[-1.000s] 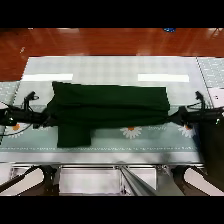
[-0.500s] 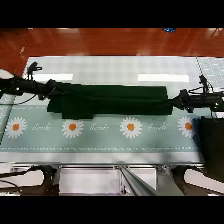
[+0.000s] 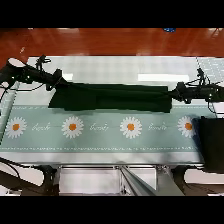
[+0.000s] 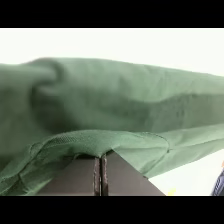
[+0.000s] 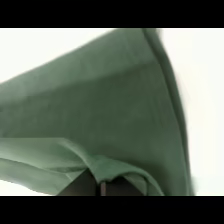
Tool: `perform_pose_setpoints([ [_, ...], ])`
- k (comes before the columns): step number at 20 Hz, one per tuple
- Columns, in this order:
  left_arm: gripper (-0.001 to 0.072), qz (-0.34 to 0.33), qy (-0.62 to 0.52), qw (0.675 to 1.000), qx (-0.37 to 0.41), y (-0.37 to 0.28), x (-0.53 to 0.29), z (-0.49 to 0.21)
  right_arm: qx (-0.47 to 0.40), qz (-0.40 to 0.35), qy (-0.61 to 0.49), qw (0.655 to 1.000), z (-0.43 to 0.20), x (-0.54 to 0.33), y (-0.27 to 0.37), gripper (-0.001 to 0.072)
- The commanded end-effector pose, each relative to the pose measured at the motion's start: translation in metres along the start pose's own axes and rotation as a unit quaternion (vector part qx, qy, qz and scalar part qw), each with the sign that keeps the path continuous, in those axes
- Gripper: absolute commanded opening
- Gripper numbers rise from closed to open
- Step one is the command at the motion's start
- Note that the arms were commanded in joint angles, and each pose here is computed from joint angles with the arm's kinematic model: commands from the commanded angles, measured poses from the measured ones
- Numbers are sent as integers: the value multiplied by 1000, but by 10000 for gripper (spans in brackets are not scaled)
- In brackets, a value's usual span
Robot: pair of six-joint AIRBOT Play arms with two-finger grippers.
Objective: Fold the shirts.
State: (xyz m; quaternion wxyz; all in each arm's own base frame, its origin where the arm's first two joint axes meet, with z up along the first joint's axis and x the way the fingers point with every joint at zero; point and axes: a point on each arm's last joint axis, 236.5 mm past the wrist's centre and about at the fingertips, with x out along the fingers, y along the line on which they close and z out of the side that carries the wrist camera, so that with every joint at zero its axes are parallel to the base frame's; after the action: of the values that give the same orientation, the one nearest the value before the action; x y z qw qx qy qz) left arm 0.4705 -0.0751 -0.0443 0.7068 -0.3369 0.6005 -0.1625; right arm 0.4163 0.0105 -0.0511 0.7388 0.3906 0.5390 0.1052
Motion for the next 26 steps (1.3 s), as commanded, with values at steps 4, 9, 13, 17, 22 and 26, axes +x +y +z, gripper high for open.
perform_pose_setpoints([
  [4,25,1,4,1000,6,9,19,17,24,13,-28,999,30,16,-5,32],
  [9,507,-1,14,1000,28,-4,30,12,60,16,-57,996,44,36,-3,374],
  [13,507,53,43,998,15,15,-27,6,19,45,-11,999,44,-9,18,406],
  [17,507,118,-95,988,33,27,-140,27,-1,19,-99,995,69,-127,5,406],
  [22,508,67,-223,968,92,-29,-163,-24,58,-106,-180,976,52,-171,-70,407],
  [26,508,37,-161,981,99,-41,-96,-101,90,-38,-111,989,26,-94,-69,415],
])
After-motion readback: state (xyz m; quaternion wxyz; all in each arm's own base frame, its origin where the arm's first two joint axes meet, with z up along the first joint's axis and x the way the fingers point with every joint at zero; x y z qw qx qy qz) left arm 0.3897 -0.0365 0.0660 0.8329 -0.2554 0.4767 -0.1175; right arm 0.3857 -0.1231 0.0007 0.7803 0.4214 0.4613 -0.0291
